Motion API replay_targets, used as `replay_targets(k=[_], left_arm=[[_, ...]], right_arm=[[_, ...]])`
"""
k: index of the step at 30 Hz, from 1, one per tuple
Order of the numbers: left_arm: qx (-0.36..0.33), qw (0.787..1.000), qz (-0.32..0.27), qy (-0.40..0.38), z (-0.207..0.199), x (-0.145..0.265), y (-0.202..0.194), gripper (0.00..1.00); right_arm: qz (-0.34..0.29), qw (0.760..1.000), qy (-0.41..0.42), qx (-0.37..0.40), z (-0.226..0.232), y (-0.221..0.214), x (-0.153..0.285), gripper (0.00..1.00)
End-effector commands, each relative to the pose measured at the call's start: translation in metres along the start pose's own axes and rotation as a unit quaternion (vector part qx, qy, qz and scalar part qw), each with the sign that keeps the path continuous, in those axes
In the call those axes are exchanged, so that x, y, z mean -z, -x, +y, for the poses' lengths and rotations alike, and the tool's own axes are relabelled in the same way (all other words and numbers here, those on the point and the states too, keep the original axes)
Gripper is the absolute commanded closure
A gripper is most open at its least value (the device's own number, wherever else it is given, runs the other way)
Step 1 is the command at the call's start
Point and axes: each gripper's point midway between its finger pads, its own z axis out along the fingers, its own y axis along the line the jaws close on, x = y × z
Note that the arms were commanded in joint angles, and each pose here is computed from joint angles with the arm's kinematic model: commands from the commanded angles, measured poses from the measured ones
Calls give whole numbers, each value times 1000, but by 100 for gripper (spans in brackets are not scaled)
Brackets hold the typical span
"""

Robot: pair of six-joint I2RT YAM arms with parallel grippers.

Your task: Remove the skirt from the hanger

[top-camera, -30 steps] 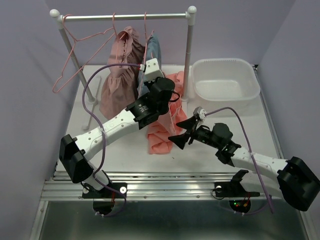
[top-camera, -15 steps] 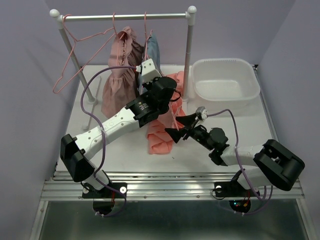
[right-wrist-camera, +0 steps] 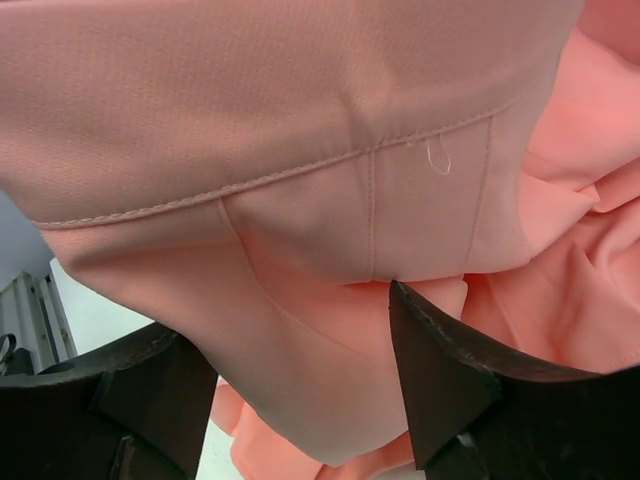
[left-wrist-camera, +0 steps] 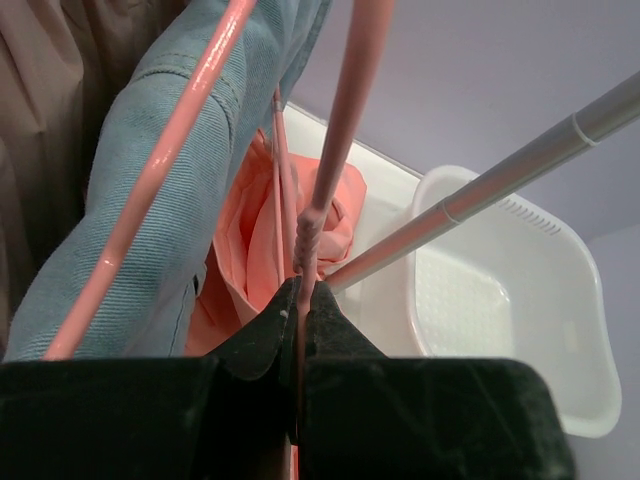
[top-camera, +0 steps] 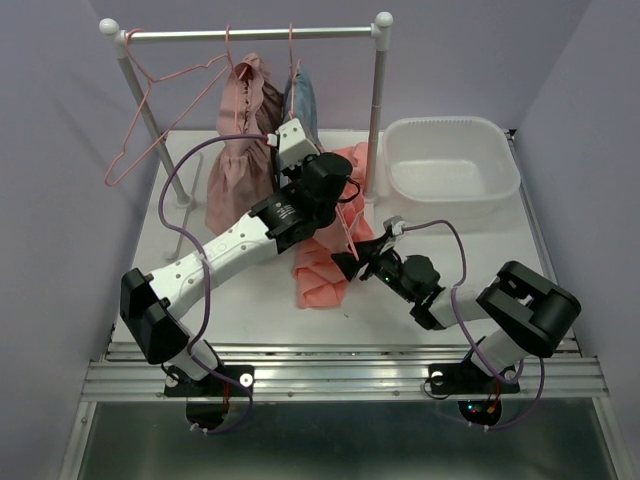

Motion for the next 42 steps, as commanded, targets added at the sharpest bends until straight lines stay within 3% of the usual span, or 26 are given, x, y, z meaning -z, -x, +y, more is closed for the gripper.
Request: replay_targets(k=[1,9,10,12,25,33,42], left_arm=[[50,998,-30,-3,-6,3,33,100],[44,999,-30,11,1,-12,29,100],[43,998,-35,17,1,-15,30,100],[36,998,-46,33,6,-25,32,100],[19,992,-82,96,29,-85,46,100],[16,982,-108,153,45,-102,48,100],[12,987,-83,138,44,-110,44,100]], right_arm=[[-213,972,96,-4,56,112,2,35],[-204,970,130,9,72,116,12,77],[-199,970,136,12,74,116,14,90],[-191,971,144,17,77,113,17,99],[-153,977,148,18,81,99,49,99],[-129,978,162,1,86,90,64,99],[-108,988,112,0,69,84,67,99]])
